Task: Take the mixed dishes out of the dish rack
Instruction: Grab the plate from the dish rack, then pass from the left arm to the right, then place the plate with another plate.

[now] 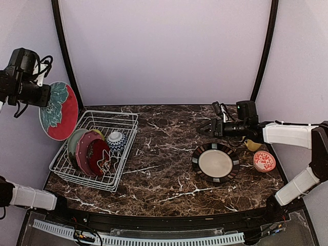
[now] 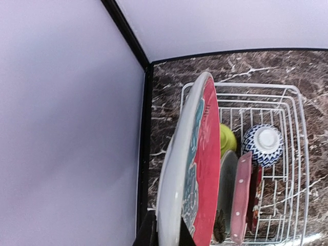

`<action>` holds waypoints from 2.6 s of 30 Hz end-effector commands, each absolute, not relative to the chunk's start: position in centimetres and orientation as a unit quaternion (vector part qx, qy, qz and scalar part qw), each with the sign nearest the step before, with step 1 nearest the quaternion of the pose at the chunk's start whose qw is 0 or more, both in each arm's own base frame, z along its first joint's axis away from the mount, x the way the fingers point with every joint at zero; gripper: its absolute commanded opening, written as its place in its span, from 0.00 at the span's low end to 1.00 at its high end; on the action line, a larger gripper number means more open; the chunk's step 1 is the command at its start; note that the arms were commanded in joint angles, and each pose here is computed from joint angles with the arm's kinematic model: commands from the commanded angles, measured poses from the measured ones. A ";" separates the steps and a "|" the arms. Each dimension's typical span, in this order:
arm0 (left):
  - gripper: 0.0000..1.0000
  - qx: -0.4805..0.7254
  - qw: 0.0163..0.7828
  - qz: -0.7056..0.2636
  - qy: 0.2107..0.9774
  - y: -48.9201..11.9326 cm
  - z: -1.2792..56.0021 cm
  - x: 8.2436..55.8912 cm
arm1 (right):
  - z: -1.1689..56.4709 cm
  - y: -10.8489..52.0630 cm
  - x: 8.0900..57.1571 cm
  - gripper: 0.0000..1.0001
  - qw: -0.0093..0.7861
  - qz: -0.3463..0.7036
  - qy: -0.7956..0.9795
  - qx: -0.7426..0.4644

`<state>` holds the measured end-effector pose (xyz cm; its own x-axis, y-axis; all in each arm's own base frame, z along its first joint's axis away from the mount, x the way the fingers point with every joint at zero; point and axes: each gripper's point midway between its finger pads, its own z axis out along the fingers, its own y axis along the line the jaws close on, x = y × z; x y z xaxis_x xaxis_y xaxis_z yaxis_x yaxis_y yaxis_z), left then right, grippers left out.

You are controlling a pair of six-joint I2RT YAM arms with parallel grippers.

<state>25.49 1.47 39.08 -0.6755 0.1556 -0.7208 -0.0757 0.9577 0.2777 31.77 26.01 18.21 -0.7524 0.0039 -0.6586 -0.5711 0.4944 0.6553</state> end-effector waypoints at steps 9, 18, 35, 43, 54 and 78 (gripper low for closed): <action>0.01 0.090 0.593 -0.124 0.790 -7.8 46.1 27.7 | 19.9 28.2 31.3 0.99 0.295 0.494 0.798 -0.178; 0.01 0.137 0.539 -0.388 0.734 -16.2 41.5 29.9 | 21.8 31.5 29.0 0.99 0.265 0.551 0.766 -0.199; 0.01 0.185 0.407 -0.531 0.720 -29.5 31.8 28.8 | 22.2 36.5 26.3 0.84 0.209 0.610 0.736 -0.204; 0.01 0.195 0.384 -0.539 0.724 -31.7 30.7 28.4 | 22.1 36.1 26.3 0.35 0.210 0.610 0.739 -0.192; 0.50 0.197 0.373 -0.505 0.753 -31.3 29.7 28.7 | 22.6 32.8 27.5 0.00 0.235 0.621 0.732 -0.152; 0.86 0.191 0.416 -0.386 0.801 -28.3 29.0 30.5 | 13.0 15.4 27.2 0.00 0.257 0.419 0.870 0.041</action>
<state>30.19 -28.36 28.06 -0.5973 -0.0196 -0.8018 0.6192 0.6241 -0.4765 27.24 15.68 11.96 -0.8790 0.2793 -0.3866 -0.1041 0.6786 0.7270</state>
